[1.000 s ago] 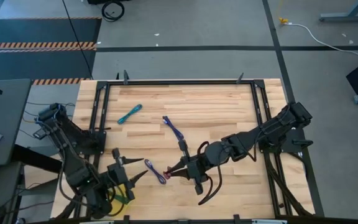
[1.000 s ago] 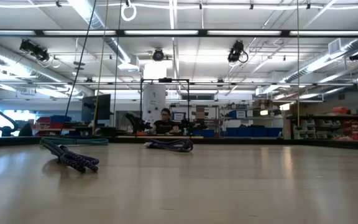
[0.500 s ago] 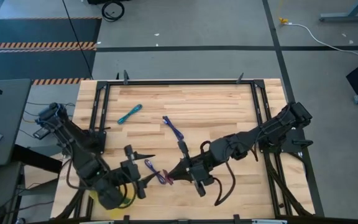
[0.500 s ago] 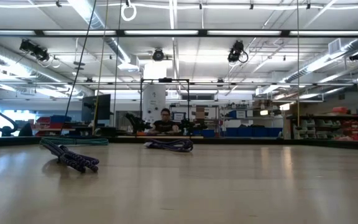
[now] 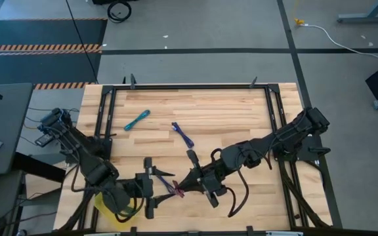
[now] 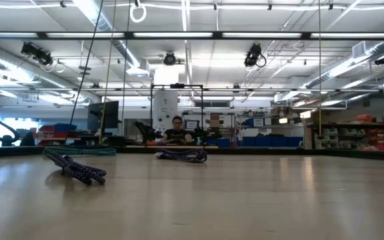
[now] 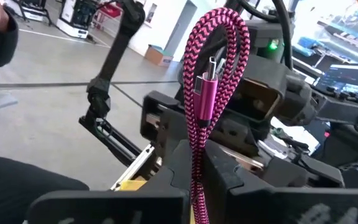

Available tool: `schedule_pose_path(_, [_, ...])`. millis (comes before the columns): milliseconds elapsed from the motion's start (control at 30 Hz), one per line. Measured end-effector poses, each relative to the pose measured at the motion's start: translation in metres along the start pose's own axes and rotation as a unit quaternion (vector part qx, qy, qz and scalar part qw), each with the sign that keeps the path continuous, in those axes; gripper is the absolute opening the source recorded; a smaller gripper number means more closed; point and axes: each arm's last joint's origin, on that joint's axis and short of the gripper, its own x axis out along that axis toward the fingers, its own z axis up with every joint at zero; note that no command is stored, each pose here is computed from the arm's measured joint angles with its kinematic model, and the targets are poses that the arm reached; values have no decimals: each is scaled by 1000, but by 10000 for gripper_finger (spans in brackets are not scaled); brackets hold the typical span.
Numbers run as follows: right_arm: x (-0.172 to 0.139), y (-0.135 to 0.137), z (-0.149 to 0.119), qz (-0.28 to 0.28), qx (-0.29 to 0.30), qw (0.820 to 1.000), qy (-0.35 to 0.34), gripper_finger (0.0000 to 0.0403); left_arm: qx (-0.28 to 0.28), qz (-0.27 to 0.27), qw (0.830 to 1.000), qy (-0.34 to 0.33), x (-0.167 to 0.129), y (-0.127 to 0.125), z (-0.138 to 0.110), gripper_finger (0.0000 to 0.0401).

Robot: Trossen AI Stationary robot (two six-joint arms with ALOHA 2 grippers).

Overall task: Pick and place USB-C Cables
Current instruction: Put the black charger cable into the yellow bin

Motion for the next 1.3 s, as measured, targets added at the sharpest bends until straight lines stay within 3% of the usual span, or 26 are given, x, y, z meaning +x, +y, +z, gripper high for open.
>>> schedule_pose_path(233, [0,-2,0,0,5,1000,-4,20,9,-28,1000,-3,5,2,3,286])
schedule_pose_path(367, [0,-2,0,1,6,1000,-5,22,0,-49,999,2,7,3,3,258])
schedule_pose_path(467, [0,-1,0,8,13,1000,-7,23,2,-47,999,6,8,3,2,206])
schedule_pose_path(633, [0,-3,-2,12,48,999,-1,34,10,-100,995,23,8,1,-1,54])
schedule_pose_path(700, [0,-4,-4,13,55,998,1,41,7,-109,994,28,9,2,-1,19])
schedule_pose_path(1133, [-1,-11,-11,0,60,998,25,67,14,-94,994,53,11,6,-7,13])
schedule_pose_path(1300, [-1,-13,-14,-1,61,998,35,67,1,-62,995,84,10,9,-14,13])
